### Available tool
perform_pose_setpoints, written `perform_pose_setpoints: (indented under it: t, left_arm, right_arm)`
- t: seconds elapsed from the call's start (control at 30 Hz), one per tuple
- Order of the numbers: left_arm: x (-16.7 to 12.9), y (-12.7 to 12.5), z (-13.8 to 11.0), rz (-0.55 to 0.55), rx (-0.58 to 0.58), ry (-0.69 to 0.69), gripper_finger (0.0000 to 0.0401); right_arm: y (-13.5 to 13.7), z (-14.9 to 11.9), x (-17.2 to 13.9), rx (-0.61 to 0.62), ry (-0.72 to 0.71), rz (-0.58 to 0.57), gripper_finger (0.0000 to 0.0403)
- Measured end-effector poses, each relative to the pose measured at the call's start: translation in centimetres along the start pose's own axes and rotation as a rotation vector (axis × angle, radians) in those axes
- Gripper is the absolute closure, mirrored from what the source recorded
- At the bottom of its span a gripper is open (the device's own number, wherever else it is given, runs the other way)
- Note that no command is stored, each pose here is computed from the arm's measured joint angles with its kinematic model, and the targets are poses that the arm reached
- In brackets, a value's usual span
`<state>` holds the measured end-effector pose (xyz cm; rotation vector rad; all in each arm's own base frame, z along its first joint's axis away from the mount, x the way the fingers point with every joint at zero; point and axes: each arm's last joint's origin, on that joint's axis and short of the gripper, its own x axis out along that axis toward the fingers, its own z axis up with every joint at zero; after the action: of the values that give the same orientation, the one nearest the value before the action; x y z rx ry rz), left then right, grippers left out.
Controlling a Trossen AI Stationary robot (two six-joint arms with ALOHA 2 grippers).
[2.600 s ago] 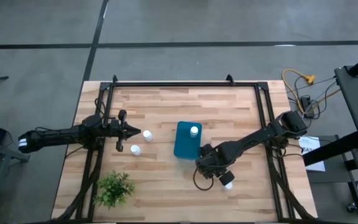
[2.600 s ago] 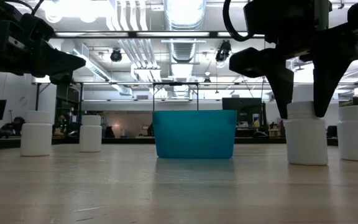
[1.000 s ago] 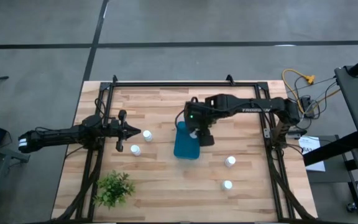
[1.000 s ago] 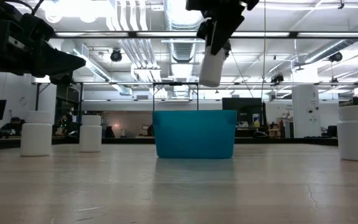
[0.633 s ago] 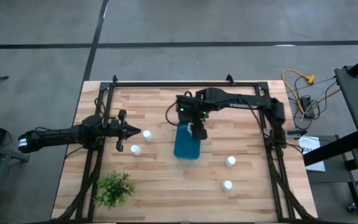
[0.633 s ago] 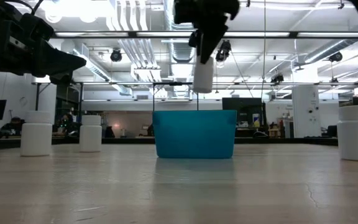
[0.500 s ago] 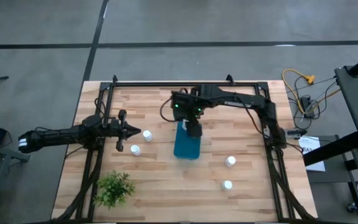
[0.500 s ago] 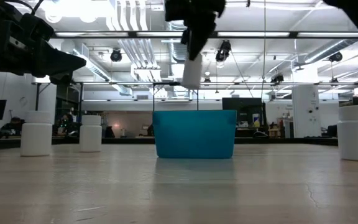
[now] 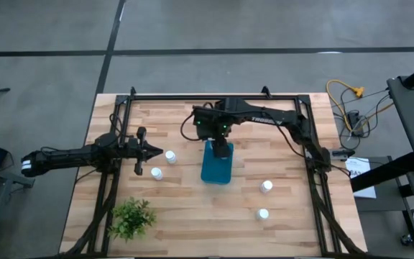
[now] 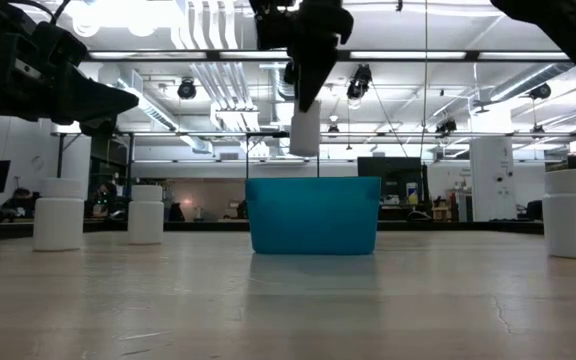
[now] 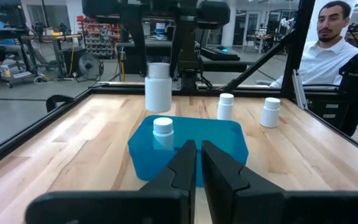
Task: Pick and place pill bottles into a basket
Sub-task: Put the medicine bottle into the blue bin
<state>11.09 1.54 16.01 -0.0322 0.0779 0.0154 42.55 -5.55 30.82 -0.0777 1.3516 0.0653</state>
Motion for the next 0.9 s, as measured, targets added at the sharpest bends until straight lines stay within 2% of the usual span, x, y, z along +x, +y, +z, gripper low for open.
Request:
perform_pose_setpoints:
  t: [0.33,0.9]
  left_arm:
    - [0.0,0.0,0.0,0.0,0.0,0.0,0.0393]
    - [0.0,0.0,0.0,0.0,0.0,0.0,0.0393]
  right_arm:
    - [-0.4,0.3,0.7,-0.015,-0.033,-0.005,0.0255]
    - [-0.4,-0.3,5.6,-0.052,0.018,0.008,0.0255]
